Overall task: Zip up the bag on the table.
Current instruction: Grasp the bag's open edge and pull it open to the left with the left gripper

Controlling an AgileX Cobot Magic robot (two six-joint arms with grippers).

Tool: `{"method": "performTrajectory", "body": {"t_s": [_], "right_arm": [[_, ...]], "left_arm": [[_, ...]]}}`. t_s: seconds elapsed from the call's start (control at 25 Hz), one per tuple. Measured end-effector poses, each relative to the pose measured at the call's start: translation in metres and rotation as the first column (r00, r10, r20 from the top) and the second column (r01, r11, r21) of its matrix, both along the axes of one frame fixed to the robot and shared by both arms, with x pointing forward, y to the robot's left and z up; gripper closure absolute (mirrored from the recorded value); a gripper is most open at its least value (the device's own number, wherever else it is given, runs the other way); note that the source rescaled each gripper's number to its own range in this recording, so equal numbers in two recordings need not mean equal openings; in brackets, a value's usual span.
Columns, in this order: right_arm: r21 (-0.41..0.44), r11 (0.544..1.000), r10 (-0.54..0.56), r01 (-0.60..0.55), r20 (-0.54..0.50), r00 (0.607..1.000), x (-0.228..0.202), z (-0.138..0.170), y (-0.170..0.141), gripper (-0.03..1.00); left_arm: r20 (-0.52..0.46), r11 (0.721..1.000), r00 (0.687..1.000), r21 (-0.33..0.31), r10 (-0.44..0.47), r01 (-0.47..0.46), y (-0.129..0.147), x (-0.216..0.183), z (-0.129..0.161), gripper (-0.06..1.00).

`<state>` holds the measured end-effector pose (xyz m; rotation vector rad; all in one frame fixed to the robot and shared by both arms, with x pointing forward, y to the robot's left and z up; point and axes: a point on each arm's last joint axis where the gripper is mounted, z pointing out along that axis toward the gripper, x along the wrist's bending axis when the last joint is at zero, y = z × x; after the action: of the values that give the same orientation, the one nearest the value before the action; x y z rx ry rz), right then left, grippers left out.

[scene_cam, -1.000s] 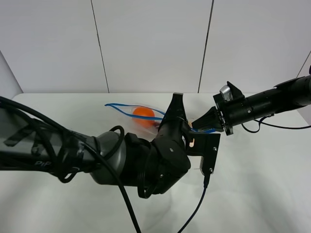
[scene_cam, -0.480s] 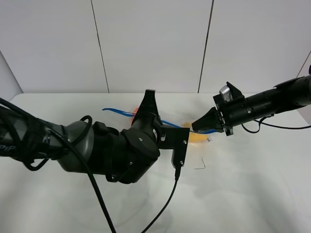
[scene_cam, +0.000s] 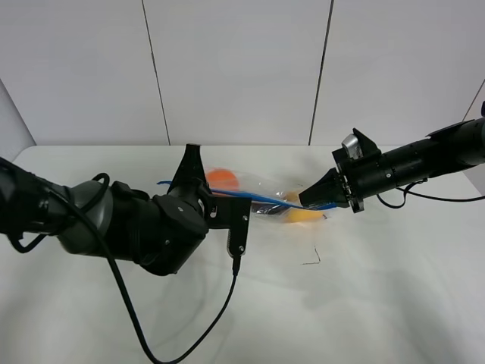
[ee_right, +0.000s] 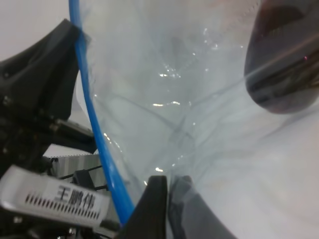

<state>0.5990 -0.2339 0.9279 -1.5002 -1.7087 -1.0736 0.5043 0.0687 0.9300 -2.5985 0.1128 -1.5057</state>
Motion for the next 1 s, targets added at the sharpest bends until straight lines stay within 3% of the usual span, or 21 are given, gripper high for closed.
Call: {"method": "performTrajectory", "body": {"t_s": [1.0], "right_arm": [[0.0, 1.0, 0.001, -0.001, 0.002, 1.0, 0.0, 0.0, 0.0, 0.97]], "left_arm": [[-0.014, 0.991, 0.991, -0.006, 0.131, -0.131, 0.039, 0.029, -0.002, 0.94]]}}
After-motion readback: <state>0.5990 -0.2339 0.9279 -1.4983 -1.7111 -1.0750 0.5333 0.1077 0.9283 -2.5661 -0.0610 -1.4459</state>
